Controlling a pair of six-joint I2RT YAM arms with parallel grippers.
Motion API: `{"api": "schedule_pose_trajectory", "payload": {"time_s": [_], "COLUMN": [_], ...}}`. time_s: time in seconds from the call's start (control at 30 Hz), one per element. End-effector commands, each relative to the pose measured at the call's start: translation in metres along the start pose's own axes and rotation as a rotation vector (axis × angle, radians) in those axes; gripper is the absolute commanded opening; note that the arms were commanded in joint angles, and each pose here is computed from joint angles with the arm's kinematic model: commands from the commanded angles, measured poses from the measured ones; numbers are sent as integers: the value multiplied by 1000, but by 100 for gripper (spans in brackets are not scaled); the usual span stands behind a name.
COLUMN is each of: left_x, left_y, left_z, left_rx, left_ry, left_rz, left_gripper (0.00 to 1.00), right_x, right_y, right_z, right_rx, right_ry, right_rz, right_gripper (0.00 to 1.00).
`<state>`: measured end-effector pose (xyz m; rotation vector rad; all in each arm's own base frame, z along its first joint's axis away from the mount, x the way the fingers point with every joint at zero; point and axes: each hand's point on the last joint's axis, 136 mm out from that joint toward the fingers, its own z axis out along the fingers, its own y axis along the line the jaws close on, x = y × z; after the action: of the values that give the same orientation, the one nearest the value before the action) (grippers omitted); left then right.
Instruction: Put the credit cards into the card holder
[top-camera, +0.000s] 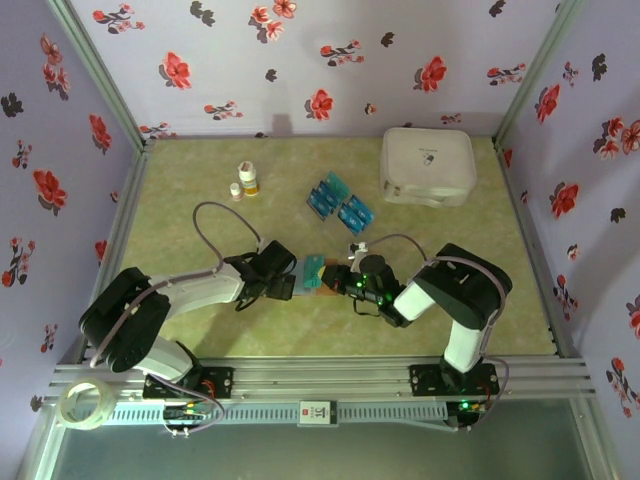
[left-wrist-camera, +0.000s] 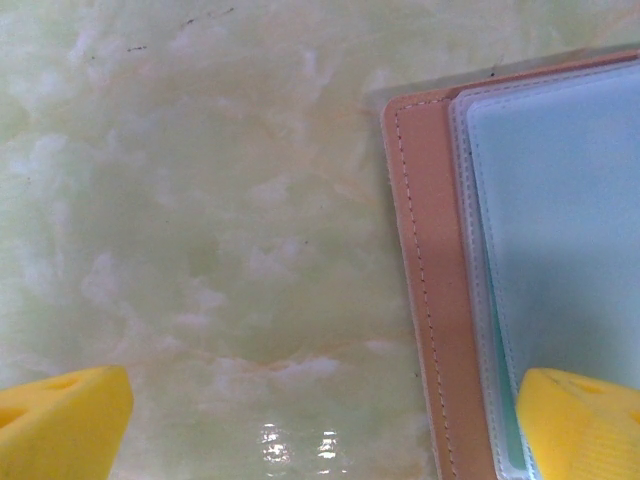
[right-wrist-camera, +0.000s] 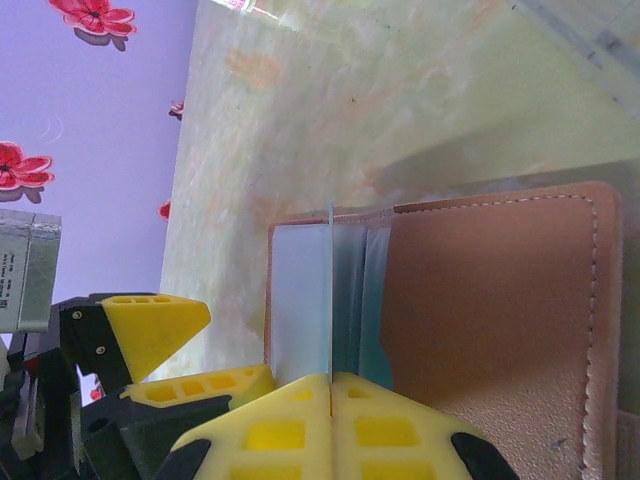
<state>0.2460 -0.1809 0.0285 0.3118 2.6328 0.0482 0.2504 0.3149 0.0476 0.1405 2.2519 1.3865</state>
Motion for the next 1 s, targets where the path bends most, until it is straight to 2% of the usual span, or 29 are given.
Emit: {"api": "schedule_pose_trajectory", "payload": {"time_s": [0.0,0.97], "left_x": [16,15], "left_y": [6,6], "left_z": [6,5], "left_rx": [-30,-30], "left_ry": [42,40], "left_rz": [16,16], "left_gripper": [100,100], "right_x": [5,24], "right_y": [1,-18], "right_z": [2,0], "right_rx": [-17,-1], "right_ry": [14,63], "right_rz": [3,37], "right_gripper": [0,0]}}
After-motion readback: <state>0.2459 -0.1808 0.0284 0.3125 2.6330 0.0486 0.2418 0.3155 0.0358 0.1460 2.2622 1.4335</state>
